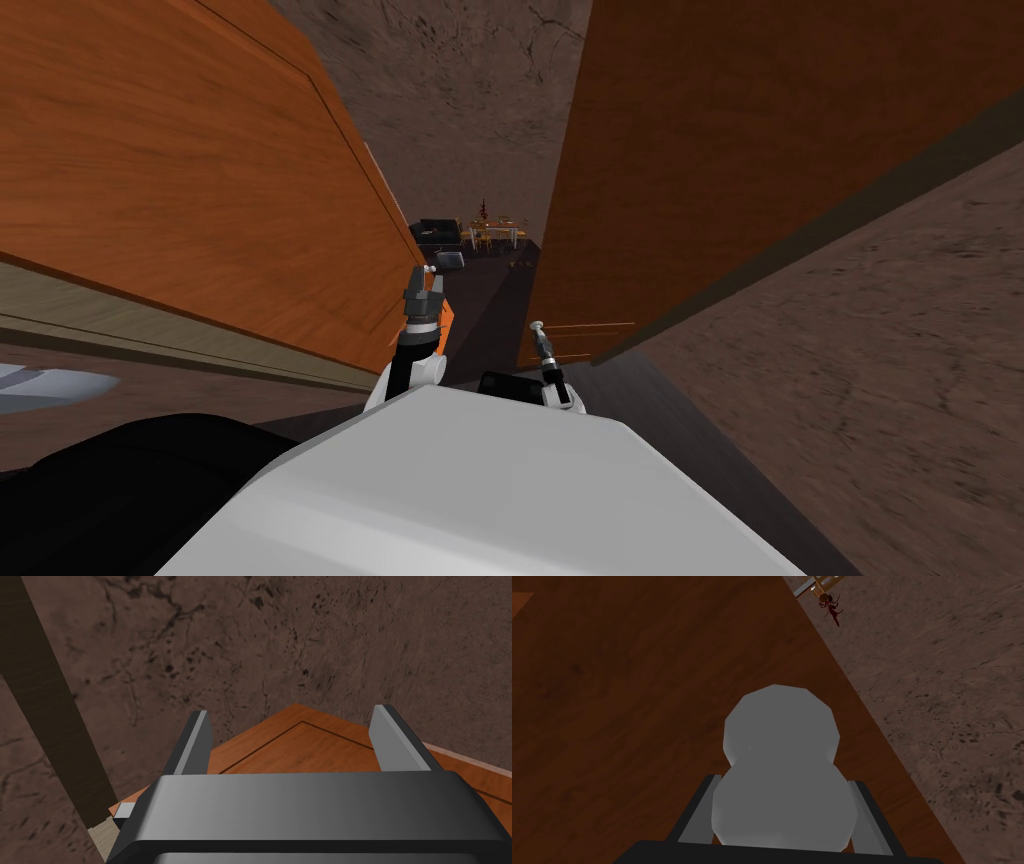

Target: Push the door open

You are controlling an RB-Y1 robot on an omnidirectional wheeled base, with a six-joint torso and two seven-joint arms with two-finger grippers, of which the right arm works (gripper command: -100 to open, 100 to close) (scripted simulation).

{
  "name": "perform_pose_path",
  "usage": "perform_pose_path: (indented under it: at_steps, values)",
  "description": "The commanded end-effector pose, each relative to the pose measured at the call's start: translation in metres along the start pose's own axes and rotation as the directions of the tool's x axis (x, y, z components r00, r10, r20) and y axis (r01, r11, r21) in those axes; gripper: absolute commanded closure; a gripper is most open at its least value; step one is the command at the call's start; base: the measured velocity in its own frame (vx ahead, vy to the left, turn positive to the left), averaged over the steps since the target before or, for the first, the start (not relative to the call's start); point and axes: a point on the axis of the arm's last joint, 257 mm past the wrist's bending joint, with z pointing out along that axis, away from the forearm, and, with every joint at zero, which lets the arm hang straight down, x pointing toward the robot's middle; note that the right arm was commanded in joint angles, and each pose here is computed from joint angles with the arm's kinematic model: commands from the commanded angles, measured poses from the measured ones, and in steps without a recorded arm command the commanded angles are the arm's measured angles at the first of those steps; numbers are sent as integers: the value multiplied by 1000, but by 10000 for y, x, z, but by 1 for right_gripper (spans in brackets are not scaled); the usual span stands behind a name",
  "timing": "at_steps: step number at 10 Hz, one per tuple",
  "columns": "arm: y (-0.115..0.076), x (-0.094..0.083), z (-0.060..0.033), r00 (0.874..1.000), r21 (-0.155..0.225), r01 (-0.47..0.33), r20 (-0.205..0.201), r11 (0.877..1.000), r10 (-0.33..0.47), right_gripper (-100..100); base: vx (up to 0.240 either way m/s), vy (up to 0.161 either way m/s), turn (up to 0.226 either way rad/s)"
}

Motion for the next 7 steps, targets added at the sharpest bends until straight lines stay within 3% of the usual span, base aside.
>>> perform_pose_path:
  at_steps: [1, 3, 7]
  values:
    - [-94, -130, -7, 1000, 13, -23, 22, 1000, 22, 100, 29, 8, 25]
    - [-143, -176, -5, 997, 22, -72, 35, 997, 71, 100, 23, 18, 40]
    - [-290, -315, -2, 975, 44, -212, 82, 976, 208, 100, 39, 13, 54]
